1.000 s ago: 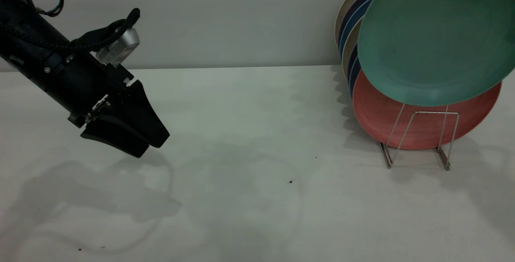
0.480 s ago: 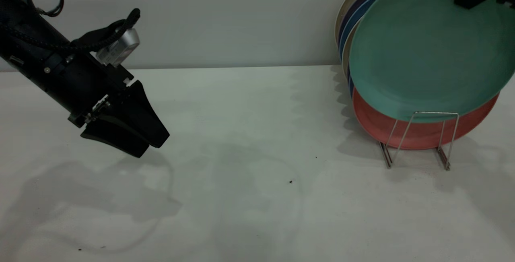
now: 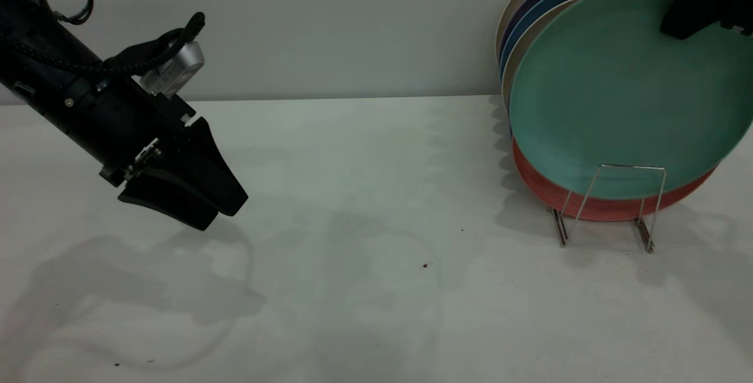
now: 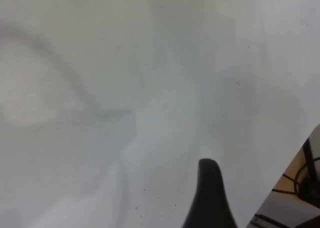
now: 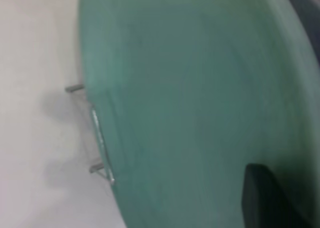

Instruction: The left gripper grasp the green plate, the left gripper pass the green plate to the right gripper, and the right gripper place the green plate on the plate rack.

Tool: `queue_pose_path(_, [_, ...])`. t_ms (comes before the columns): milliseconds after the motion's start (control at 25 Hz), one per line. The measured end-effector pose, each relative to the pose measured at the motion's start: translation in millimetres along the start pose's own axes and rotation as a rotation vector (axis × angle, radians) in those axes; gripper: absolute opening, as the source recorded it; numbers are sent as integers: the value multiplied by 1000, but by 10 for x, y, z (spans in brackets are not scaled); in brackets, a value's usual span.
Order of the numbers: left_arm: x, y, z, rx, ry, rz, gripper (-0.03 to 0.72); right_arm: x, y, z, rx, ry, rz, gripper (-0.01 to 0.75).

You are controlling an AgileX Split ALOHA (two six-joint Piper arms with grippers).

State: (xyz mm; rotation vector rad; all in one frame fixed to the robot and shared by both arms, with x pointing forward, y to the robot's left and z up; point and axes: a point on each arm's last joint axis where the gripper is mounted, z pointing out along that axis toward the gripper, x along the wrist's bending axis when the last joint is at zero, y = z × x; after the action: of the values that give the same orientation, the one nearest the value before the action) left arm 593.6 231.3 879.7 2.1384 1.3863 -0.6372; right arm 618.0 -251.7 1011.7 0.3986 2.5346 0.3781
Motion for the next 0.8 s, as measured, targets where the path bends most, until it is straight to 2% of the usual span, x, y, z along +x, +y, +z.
queue_pose_path(200, [0,0,0,0,0,0,589,11,-1,0,2,13,24,321])
queue_pose_path(320, [0,0,0,0,0,0,589,24,1,-27,4,27,46,378])
queue_pose_path(520, [-57,15,-73,-15,10,19,589,91,82,-328,-35,97,98,392])
queue_pose_path(680, [-222,19,-370,-58,35,56,589,257,208,-744,-105,257,258,392])
queue_pose_path(800, [-477,-45,-750,-94,50,63,589,409,262,-1158,-106,360,403,392])
